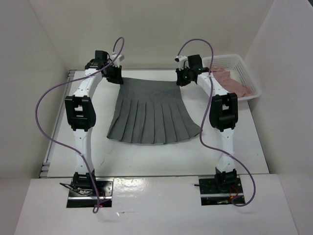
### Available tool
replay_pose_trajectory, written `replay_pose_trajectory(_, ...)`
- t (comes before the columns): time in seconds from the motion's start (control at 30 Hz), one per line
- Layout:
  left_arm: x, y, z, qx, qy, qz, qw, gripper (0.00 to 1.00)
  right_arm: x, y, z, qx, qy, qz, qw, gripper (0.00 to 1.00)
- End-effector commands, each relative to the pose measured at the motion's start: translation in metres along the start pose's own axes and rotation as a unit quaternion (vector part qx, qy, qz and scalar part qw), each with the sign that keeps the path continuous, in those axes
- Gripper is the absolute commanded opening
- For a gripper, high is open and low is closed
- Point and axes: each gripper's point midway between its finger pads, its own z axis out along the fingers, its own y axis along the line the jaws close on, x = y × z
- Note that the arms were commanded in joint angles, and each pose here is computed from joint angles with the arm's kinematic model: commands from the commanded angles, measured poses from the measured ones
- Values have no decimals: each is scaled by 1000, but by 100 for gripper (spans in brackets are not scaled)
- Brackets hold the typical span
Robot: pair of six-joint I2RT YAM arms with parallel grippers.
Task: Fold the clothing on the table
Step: Flatten the skirt out, then fold the skirt
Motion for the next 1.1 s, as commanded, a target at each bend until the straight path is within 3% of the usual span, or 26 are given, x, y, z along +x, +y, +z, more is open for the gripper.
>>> replay_pose_trajectory(0.0, -12, 19, -1, -37, -9, -13, 999, 21, -23, -20, -12, 37, -19, -4, 999, 0)
replay_pose_trajectory(0.33, -3, 19, 30, -32, 41, -34, 998, 19, -12, -24, 8, 44, 3, 4, 999, 0)
replay_pose_trajectory(0.67, -31, -12, 0, 10, 12, -9, 1000, 2, -19, -8, -13, 19, -6, 3, 1000, 0)
replay_pose_trajectory(1.07, -52, -53, -45, 51, -1, 28, 998, 0, -40, 10, -55, 19, -40, -17, 999, 0)
